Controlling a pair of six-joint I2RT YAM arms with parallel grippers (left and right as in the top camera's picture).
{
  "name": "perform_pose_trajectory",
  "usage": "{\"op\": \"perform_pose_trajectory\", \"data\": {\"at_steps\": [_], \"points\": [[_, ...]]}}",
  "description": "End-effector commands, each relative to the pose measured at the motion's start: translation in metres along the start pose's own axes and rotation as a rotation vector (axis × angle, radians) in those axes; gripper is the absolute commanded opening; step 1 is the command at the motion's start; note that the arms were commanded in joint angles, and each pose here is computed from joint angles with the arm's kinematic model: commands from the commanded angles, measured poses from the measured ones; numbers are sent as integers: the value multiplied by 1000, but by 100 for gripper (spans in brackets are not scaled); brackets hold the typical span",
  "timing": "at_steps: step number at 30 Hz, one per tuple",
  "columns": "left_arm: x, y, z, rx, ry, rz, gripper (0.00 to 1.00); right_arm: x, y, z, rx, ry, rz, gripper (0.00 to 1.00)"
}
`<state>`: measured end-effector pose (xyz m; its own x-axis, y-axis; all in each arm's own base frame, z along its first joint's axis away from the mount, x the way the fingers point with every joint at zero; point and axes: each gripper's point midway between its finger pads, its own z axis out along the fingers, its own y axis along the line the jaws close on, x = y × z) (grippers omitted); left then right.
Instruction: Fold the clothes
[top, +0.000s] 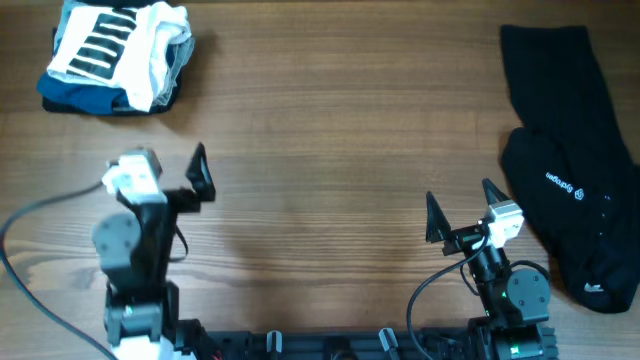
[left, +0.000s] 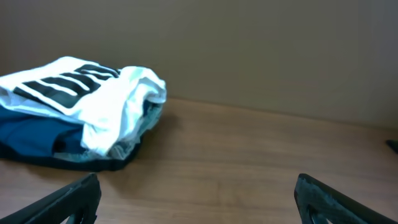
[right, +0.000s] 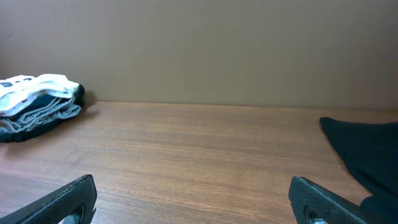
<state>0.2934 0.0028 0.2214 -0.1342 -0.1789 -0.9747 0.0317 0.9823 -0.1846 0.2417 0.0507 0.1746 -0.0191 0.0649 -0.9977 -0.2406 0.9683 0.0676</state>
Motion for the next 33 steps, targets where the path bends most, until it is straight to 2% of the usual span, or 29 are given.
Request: {"op": "perform_pose_trajectory", "data": {"at_steps": [1,13,20,33], "points": [[13,-5,-18,15,-62,-9,100,-2,0,0,5,-10,13,100],[47,-1,-34,19,-138,-2,100,-2,0,0,5,-10,13,100],[70,4,-39,0,-57,-24,100,-2,0,0,5,-10,13,100],[69,3,-39,0,-58,-24,100,-2,0,0,5,-10,12,100]]}}
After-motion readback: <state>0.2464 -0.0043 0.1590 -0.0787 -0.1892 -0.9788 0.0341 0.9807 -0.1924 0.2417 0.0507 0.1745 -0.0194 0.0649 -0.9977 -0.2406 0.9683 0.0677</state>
